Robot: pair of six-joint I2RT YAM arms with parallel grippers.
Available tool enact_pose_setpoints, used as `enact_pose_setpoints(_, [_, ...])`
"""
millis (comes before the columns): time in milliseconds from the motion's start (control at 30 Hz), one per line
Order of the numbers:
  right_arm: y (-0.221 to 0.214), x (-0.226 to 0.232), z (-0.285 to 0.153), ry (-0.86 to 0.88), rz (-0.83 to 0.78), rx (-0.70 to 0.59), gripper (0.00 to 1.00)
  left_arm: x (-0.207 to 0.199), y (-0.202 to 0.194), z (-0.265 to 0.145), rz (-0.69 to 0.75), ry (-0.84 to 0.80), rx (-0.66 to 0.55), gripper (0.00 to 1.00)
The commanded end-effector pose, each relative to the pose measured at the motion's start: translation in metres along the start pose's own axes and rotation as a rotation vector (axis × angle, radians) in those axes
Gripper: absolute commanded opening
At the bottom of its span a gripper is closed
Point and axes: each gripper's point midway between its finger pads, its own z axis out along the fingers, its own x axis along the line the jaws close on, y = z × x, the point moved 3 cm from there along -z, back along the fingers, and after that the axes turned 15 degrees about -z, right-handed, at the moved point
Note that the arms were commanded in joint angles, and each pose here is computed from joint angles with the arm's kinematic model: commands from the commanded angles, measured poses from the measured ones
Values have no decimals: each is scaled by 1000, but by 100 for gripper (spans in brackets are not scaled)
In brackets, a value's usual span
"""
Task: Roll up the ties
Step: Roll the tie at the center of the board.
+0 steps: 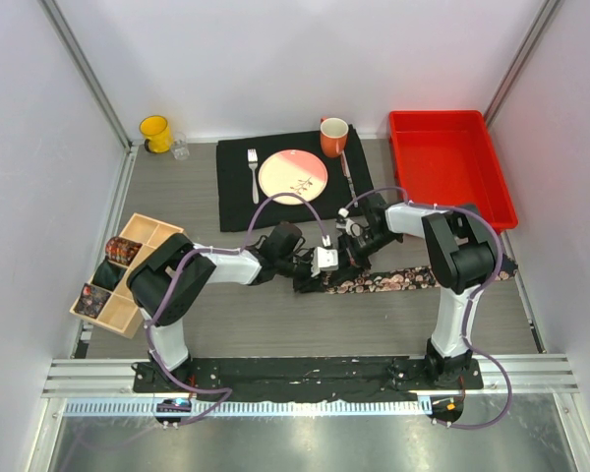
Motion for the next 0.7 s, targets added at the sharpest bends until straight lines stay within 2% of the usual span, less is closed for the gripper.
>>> enact_pose_setpoints(0, [-16, -47, 1, -181, -31, 64, 1, -4, -46, -7, -144, 2, 125, 50])
enact_pose_setpoints(67, [-23, -54, -1, -195, -8, 87, 1, 0, -36, -7, -164, 8, 66, 60])
enact_pose_setpoints(133, [-28, -61, -2, -205, -10, 99, 1, 1, -26, -5, -191, 3, 8, 65])
enact_pose_setpoints(167, [-30, -66, -2, -220, -5, 108, 1, 1, -19, -3, -187, -7, -22, 72])
enact_pose_setpoints(300, [-36, -83, -5, -258, 39, 120, 1, -1, -6, 5, -153, -44, -98, 80])
enact_pose_setpoints(533, [-30, -87, -3, -261, 51, 110, 1, -1, 10, 29, -127, -94, -157, 82])
enact_pose_setpoints(633, [-23, -84, 2, -237, 68, 83, 1, -6, 5, 36, -113, -109, -152, 77])
enact_pose_setpoints(667, [-20, -84, 3, -234, 71, 70, 1, -7, 2, 37, -113, -102, -144, 71])
